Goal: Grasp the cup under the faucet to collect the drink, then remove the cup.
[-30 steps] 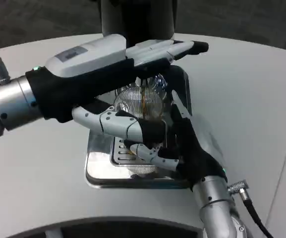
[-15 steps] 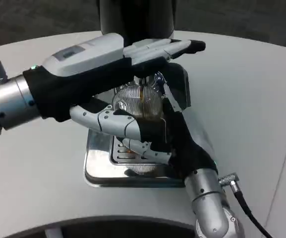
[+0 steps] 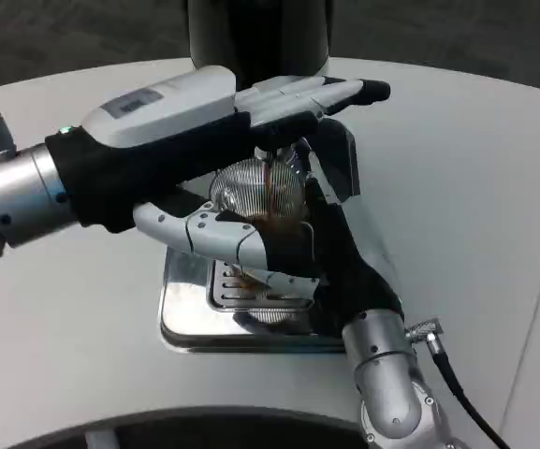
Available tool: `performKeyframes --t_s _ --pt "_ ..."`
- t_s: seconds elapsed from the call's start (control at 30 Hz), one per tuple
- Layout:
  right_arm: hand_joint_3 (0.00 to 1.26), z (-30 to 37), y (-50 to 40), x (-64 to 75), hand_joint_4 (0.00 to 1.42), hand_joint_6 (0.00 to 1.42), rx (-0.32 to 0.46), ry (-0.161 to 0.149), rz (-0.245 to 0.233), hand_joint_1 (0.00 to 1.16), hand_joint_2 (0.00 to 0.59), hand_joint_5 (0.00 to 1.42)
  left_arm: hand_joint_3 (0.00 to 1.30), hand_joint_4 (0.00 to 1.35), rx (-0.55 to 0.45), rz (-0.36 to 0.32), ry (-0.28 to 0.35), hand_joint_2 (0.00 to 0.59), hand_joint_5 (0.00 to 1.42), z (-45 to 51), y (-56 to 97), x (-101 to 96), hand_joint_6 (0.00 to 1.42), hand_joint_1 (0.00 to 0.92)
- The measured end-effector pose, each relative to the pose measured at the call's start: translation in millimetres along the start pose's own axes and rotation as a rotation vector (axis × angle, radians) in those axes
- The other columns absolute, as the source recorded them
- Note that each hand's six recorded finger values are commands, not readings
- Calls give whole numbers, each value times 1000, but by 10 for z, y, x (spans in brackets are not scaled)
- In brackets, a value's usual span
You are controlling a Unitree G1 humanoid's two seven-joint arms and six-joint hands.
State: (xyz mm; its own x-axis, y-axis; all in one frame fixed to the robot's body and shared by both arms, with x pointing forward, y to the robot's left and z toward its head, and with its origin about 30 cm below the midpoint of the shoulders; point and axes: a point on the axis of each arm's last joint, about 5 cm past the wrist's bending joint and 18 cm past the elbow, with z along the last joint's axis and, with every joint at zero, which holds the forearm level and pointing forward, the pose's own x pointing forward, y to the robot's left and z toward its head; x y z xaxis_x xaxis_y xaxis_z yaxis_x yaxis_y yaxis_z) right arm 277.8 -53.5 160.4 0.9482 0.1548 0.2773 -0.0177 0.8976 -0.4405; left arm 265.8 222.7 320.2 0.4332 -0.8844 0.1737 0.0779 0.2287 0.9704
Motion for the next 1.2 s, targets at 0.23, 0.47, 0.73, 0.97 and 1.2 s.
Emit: performKeyframes --t_s 0.23,0.47,0.73,0.97,1.2 --pt "0 -18 19 27 0 23 24 -4 -4 746 166 0 0 0 0 0 0 93 0 0 -1 0 0 0" --pt "0 -27 30 36 30 67 36 -16 -13 760 169 0 0 0 -2 1 0 96 0 0 -1 1 0 0" --pt "0 -21 37 35 73 88 46 -27 -12 770 160 27 0 0 -98 60 -12 136 0 -37 -69 -19 0 0" --pt "0 -11 46 34 116 114 55 -35 -11 784 164 67 0 0 -209 202 -18 166 0 -95 -133 -70 0 0" --pt "0 -11 74 29 152 137 74 -43 -7 785 164 95 0 0 -304 356 -6 192 15 -134 -171 -181 0 0"
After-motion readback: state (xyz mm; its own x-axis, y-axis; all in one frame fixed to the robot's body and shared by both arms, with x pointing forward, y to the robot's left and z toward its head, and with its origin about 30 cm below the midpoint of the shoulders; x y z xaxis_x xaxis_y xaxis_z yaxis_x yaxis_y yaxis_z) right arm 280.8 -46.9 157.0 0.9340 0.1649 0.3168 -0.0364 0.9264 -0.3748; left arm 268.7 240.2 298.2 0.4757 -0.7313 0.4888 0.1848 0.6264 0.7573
